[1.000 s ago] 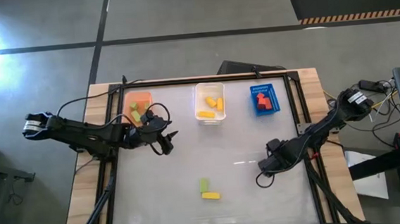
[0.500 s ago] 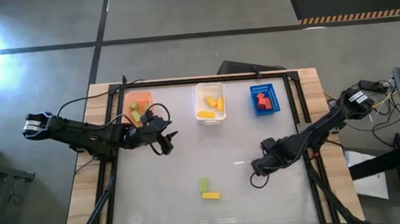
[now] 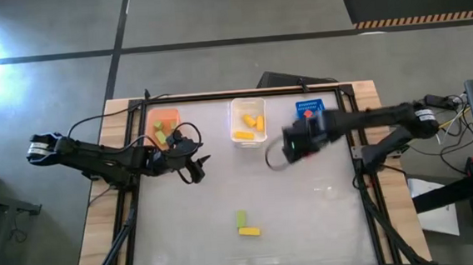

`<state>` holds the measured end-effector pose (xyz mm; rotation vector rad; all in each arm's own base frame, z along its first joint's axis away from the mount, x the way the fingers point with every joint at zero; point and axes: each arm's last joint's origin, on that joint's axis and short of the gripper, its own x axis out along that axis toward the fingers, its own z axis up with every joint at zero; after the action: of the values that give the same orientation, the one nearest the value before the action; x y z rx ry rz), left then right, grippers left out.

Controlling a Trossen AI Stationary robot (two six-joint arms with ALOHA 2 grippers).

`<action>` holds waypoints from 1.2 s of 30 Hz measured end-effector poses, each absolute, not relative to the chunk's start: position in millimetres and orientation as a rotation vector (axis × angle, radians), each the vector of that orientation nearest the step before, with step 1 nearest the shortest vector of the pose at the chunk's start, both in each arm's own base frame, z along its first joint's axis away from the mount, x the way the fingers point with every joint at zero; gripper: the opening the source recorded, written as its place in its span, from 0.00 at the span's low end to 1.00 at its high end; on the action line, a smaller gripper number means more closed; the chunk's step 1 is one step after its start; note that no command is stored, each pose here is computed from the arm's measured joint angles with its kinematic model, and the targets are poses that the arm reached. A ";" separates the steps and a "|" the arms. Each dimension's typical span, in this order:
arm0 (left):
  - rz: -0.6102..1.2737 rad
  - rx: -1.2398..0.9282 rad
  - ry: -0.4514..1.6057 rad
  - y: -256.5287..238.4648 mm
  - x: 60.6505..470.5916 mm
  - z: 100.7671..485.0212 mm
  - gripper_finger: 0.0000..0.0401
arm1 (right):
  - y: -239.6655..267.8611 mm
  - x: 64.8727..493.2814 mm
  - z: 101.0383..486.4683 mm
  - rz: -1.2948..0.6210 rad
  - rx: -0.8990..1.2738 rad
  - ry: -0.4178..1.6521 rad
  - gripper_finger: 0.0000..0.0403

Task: Sort & place blocks by color
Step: Put the orange block into the blue bin

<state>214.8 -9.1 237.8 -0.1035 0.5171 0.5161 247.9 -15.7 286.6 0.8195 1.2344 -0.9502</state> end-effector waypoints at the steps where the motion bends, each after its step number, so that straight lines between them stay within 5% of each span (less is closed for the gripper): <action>1: 0.516 -0.104 0.516 -9.1 214.7 237.9 0.54 | -28.1 247.3 288.8 -0.951 0.816 1.234 0.29; 15: 0.518 -0.103 0.515 -9.1 214.8 238.4 0.54 | -168.0 191.1 288.5 -1.083 0.866 1.211 0.29; 36: 0.509 -0.091 0.491 -9.3 216.5 239.8 0.54 | -230.3 184.1 233.3 -1.049 0.858 1.402 0.29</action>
<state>216.5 -9.3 239.8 -0.0911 0.4906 0.5093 184.1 -230.3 233.3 0.8580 1.4018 -1.0485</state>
